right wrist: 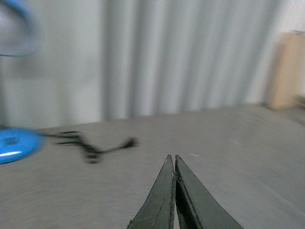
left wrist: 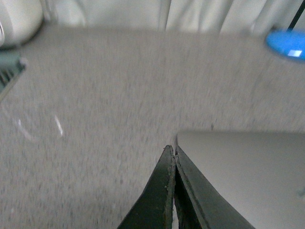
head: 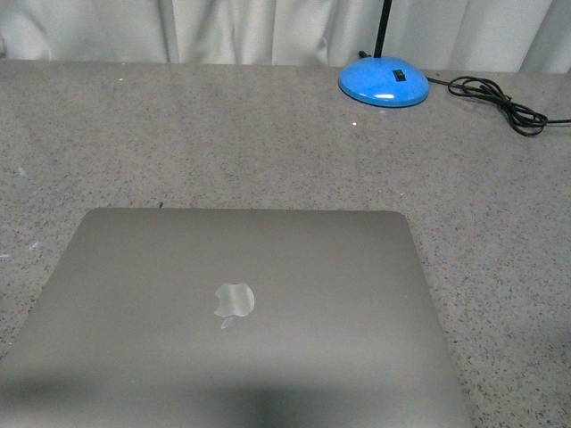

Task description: Close laptop

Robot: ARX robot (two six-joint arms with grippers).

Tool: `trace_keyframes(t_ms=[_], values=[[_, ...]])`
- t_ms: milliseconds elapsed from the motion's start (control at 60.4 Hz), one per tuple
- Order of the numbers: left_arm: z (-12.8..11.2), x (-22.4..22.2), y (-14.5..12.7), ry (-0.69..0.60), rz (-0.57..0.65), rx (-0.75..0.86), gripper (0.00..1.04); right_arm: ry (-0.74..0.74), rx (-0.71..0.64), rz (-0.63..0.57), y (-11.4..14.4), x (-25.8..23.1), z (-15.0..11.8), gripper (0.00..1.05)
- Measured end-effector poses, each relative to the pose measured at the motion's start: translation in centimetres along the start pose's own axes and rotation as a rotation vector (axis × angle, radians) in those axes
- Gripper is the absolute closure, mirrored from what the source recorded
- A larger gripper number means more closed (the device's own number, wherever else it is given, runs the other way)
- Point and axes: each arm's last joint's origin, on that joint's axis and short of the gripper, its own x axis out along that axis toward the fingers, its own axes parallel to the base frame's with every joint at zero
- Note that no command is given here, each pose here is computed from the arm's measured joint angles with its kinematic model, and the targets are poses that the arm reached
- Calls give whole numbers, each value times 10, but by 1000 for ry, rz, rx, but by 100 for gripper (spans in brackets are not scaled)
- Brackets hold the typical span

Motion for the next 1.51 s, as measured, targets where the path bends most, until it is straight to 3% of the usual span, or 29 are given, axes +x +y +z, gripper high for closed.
trace_keyframes(t_ms=[33,132,215,414,496,711,778,1241,1307,1506], values=[[-2,-6,0,-50,-6,1,101,17,21,110,1,-10,-1,104],[1,-27,-4,-124,-4,10,101,71,46,232,-2,-28,-15,104],[5,-39,-6,-206,-36,-6,101,84,71,229,-9,-29,-17,104],[4,-40,7,-210,-80,7,101,96,86,250,-28,-26,-21,104],[5,-40,16,-214,-28,4,101,89,91,244,-35,-25,-22,104],[5,-40,17,-214,-30,5,97,89,92,229,-46,-22,-24,104],[5,-40,17,-214,-29,5,81,89,91,219,-47,-22,-24,92],[5,-40,17,-214,-29,6,5,89,91,217,-47,-22,-24,14],[5,-40,17,-214,-29,6,7,89,93,216,-47,-22,-24,7],[5,-40,17,-214,-28,6,6,89,92,217,-47,-22,-24,9]])
